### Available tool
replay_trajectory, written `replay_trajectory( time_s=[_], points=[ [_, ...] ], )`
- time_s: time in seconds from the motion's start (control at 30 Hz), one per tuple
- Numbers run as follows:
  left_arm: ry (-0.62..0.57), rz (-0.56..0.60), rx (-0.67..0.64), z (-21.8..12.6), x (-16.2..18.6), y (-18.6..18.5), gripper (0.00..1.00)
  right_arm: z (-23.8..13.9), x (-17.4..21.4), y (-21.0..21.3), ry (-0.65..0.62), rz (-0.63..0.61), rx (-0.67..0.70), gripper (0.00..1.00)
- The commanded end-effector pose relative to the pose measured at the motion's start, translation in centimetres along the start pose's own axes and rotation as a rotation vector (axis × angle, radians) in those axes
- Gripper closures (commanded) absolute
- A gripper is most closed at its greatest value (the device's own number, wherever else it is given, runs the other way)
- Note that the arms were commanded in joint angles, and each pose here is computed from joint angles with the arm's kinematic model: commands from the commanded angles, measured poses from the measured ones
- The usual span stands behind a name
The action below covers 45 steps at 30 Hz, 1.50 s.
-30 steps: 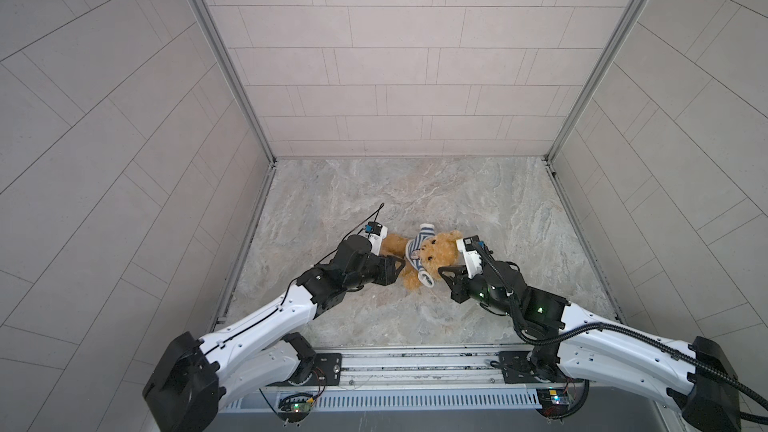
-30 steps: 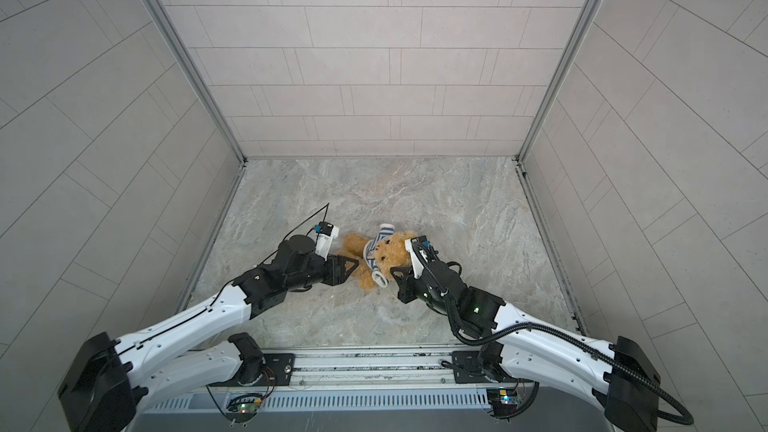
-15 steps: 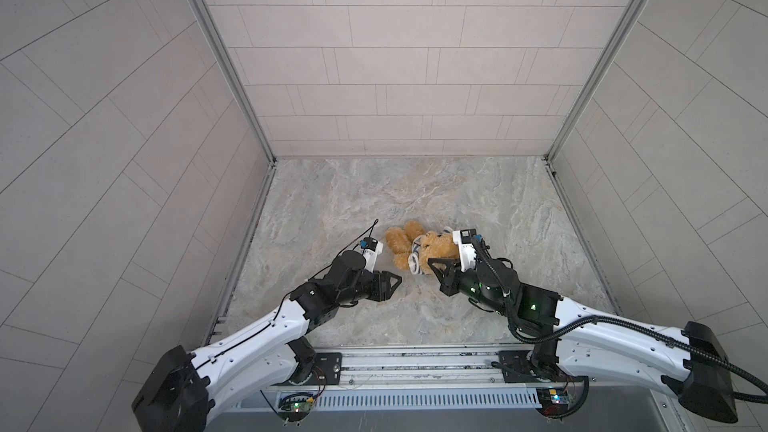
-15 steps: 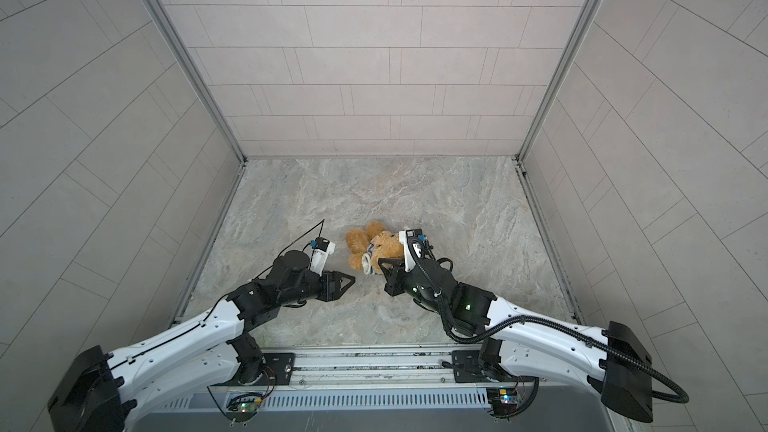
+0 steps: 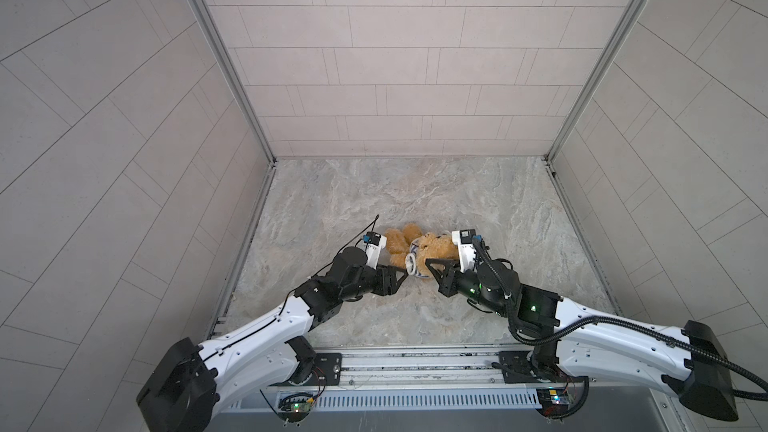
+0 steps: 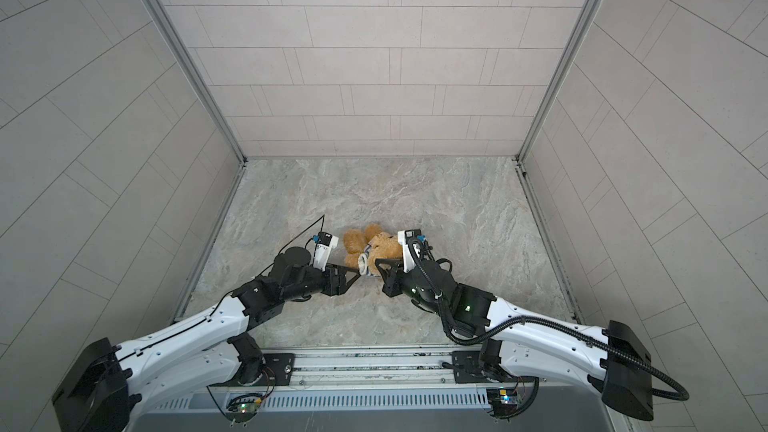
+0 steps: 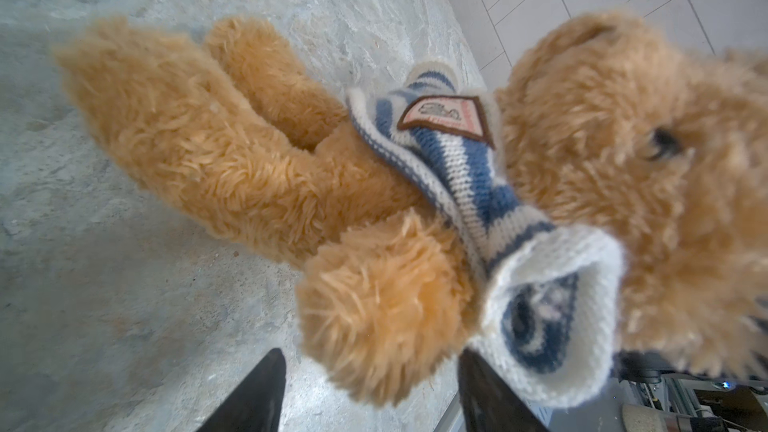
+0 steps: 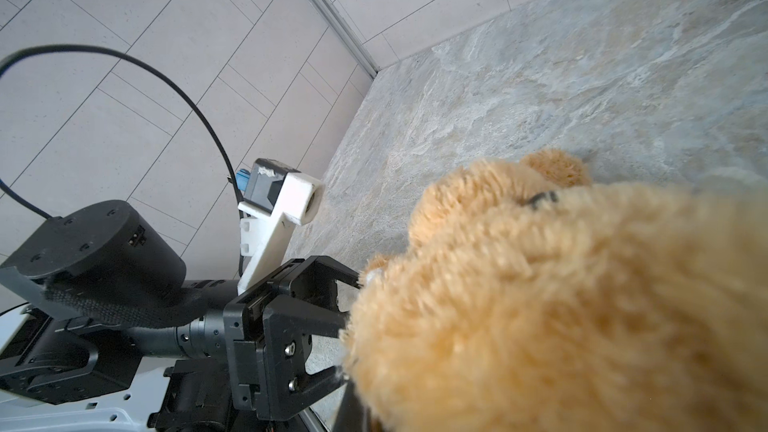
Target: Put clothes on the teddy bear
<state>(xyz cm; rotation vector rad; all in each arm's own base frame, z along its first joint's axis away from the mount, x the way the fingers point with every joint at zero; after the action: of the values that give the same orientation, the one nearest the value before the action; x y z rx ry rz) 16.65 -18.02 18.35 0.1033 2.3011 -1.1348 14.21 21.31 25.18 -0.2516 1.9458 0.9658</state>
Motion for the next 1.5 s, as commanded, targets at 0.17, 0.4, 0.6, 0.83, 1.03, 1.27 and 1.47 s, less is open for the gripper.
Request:
replay_trajectory(
  time_s=[0.17, 0.4, 0.6, 0.83, 1.03, 1.27, 1.47],
  points=[
    [-0.092, 0.046, 0.084, 0.6, -2.7, -0.6, 0.30, -1.0, -2.2, 1.8, -0.050, 0.011, -0.083, 1.00],
    [-0.090, 0.071, 0.167, 0.7, -3.0, -1.6, 0.49, -1.5, -2.9, 2.4, -0.053, 0.015, -0.100, 1.00],
    [-0.085, 0.075, 0.156, 0.4, -2.6, -1.3, 0.69, -1.8, -3.2, 2.4, -0.063, 0.014, -0.091, 1.00],
    [-0.091, 0.072, 0.135, -0.4, -2.2, -1.0, 0.87, -2.7, -3.4, 1.7, -0.077, 0.015, -0.069, 1.00],
    [-0.086, 0.080, 0.131, -1.6, -1.8, -1.1, 1.00, -3.4, -3.3, 0.6, -0.073, -0.016, -0.002, 0.96],
    [-0.053, 0.077, 0.136, -1.8, -1.1, -1.3, 1.00, -3.2, 0.8, -4.8, 0.004, -0.024, 0.158, 0.56],
    [-0.035, 0.070, 0.107, -1.0, -0.9, -0.7, 1.00, -3.4, 1.8, -4.7, 0.073, -0.177, 0.097, 0.38]
  ],
)
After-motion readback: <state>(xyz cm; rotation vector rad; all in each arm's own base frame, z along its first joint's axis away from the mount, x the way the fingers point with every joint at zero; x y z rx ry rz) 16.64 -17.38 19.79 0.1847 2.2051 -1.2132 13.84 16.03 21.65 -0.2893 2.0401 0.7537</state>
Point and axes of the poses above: each gripper's point midway between its finger pads, its own z axis out along the fingers, its own y axis along the line the jaws close on, x = y × z, the point moved 9 cm from there along -z, back along the fingers, and after that the axes turned 10 degrees about -z, right-handed, at the moved point
